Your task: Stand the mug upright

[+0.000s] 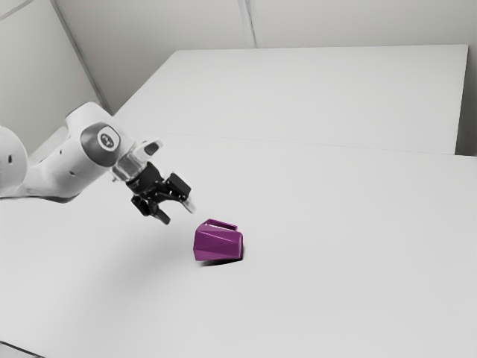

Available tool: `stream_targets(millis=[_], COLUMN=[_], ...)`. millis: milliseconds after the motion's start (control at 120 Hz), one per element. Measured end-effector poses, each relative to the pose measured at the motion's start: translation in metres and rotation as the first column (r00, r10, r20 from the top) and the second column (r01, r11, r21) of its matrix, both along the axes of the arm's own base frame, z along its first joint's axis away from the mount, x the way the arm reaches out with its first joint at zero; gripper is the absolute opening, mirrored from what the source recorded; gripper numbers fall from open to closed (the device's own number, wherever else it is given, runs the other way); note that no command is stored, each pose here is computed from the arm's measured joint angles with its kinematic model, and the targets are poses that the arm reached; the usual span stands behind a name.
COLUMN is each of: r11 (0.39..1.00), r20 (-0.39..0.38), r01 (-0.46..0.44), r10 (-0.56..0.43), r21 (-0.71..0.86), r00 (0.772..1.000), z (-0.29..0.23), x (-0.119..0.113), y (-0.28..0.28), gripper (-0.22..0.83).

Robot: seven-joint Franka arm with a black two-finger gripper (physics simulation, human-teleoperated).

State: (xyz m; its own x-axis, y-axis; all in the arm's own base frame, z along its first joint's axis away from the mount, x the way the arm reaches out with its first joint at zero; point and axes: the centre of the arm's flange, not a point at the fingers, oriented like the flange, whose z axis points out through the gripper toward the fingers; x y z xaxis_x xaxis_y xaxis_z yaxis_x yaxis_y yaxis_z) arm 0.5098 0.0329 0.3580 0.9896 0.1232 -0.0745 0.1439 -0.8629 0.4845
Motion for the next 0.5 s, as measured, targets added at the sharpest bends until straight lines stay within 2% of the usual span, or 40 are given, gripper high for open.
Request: stream_targets(millis=[217,500], r11=[0.988,0.942], r20=[0.02,0.028], r01=[0.002,0.061], r10=[0.001,-0.054], r21=[-0.154,-0.329], r00=[1.0,0.998], z=[-0.035,-0.063], x=[-0.005,-0.007], y=[0.011,-0.009], gripper=[0.62,0.62])
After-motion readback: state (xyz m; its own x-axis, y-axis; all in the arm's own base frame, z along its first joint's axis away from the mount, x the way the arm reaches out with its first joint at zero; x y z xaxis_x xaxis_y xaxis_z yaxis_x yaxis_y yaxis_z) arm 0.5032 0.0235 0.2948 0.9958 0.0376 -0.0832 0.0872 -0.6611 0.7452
